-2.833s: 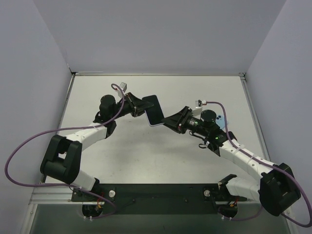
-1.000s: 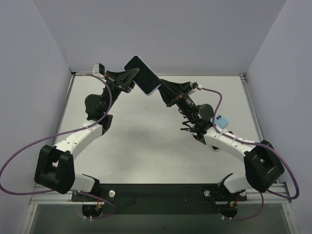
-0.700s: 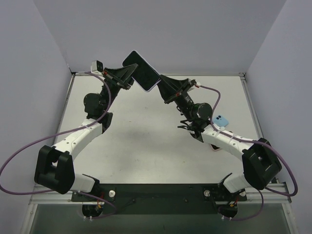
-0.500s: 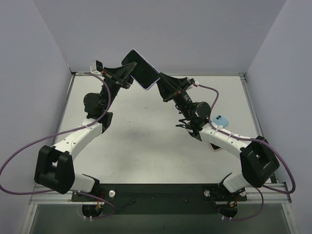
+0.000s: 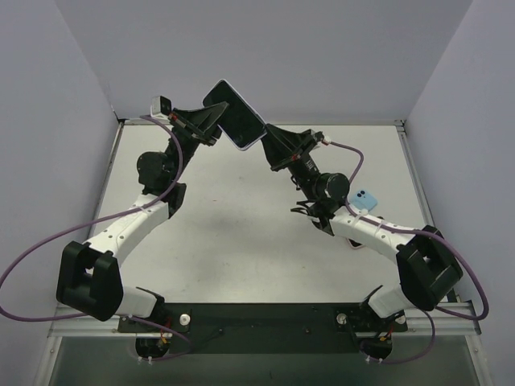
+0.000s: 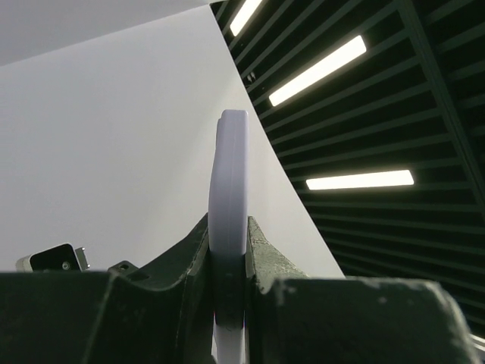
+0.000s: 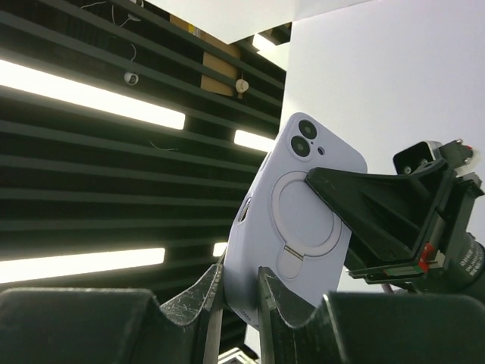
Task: Take the phone out of the phone case
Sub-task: Remove the phone case from the phone.
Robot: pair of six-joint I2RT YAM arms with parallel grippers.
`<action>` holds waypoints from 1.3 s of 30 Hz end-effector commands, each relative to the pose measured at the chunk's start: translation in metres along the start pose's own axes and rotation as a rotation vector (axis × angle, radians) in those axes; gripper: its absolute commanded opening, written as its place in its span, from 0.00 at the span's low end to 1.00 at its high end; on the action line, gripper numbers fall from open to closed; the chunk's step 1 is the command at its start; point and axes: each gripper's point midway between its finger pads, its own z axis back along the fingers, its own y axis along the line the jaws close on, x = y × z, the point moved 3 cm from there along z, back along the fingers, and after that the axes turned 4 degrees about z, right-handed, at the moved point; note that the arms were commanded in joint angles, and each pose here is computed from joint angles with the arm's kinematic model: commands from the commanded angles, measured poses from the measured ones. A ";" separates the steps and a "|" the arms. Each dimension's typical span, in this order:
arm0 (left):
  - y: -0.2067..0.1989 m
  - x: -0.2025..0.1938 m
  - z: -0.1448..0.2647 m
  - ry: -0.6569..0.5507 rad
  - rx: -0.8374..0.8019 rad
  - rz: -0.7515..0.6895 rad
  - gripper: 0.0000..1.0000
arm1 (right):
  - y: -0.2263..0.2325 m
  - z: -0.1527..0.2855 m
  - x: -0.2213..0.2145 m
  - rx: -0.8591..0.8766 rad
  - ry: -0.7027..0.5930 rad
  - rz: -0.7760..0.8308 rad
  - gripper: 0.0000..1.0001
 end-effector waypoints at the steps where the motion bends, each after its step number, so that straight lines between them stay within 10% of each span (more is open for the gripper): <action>1: -0.143 -0.083 0.031 0.308 -0.467 -0.015 0.00 | -0.044 0.024 0.000 -0.167 0.050 0.155 0.00; 14: -0.122 -0.086 0.030 0.327 -0.369 -0.004 0.00 | -0.102 0.098 0.033 -0.908 0.044 0.575 0.00; 39: -0.048 -0.111 0.019 0.448 -0.080 -0.011 0.00 | -0.110 0.039 0.012 -0.801 0.436 0.480 0.22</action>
